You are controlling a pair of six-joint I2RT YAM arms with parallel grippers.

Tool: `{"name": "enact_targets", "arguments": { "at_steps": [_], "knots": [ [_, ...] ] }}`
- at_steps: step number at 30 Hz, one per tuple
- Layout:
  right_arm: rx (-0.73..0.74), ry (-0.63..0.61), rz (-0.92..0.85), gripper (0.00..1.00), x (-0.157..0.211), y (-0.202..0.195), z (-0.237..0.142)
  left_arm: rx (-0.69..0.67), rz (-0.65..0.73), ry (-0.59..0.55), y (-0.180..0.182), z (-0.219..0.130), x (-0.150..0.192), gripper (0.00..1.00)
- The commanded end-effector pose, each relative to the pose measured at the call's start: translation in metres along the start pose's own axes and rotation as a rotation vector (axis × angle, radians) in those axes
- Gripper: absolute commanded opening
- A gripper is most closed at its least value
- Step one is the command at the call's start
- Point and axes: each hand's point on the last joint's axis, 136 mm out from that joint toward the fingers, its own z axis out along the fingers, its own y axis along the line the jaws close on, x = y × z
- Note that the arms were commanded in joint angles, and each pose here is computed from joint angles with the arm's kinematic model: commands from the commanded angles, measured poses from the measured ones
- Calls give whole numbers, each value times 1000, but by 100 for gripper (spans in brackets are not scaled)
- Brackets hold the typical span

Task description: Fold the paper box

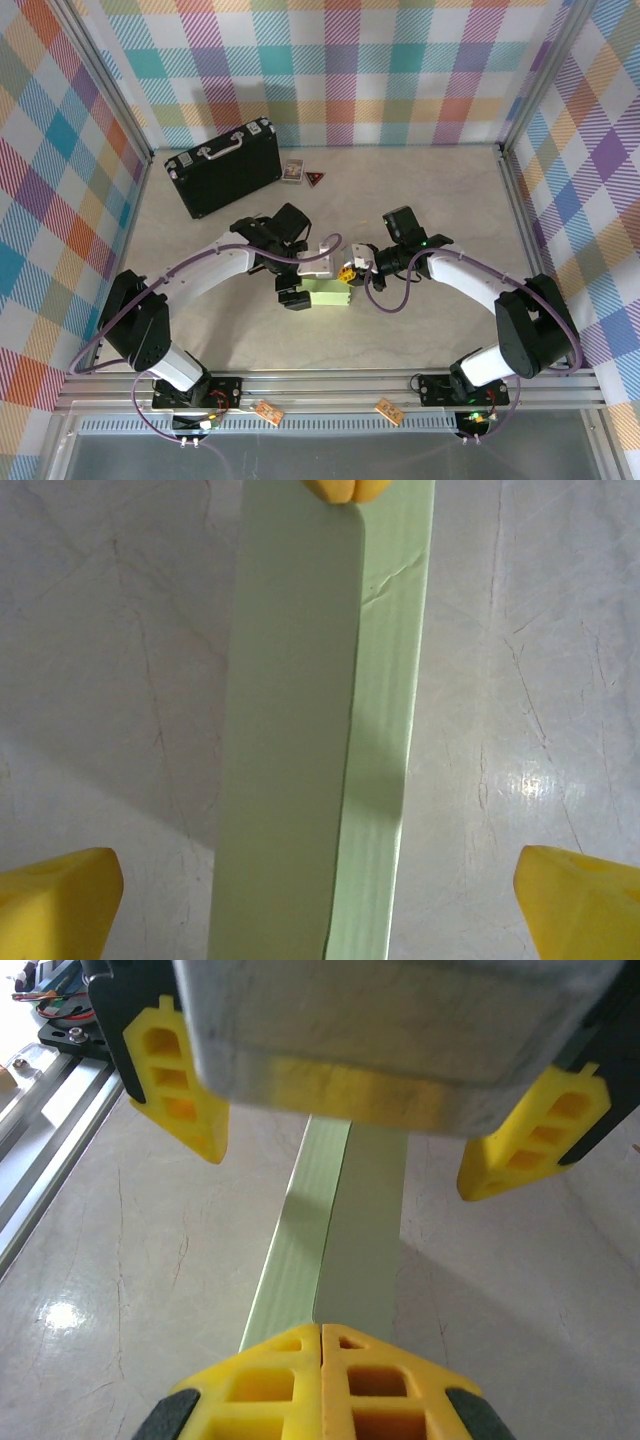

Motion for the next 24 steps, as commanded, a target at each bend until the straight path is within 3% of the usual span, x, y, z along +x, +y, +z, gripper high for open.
{"name": "enact_targets", "arguments": {
  "at_steps": [1, 8, 24],
  "knots": [
    [-55, 13, 51, 2, 10, 14, 5, -18, 26, 7, 3, 1, -4, 97],
    [-52, 17, 57, 3, 11, 13, 6, -35, 46, 35, 2, 7, -3, 79],
    [-56, 16, 64, 4, 11, 14, 6, -54, 41, 91, 4, 16, 1, 55]
  ]
}}
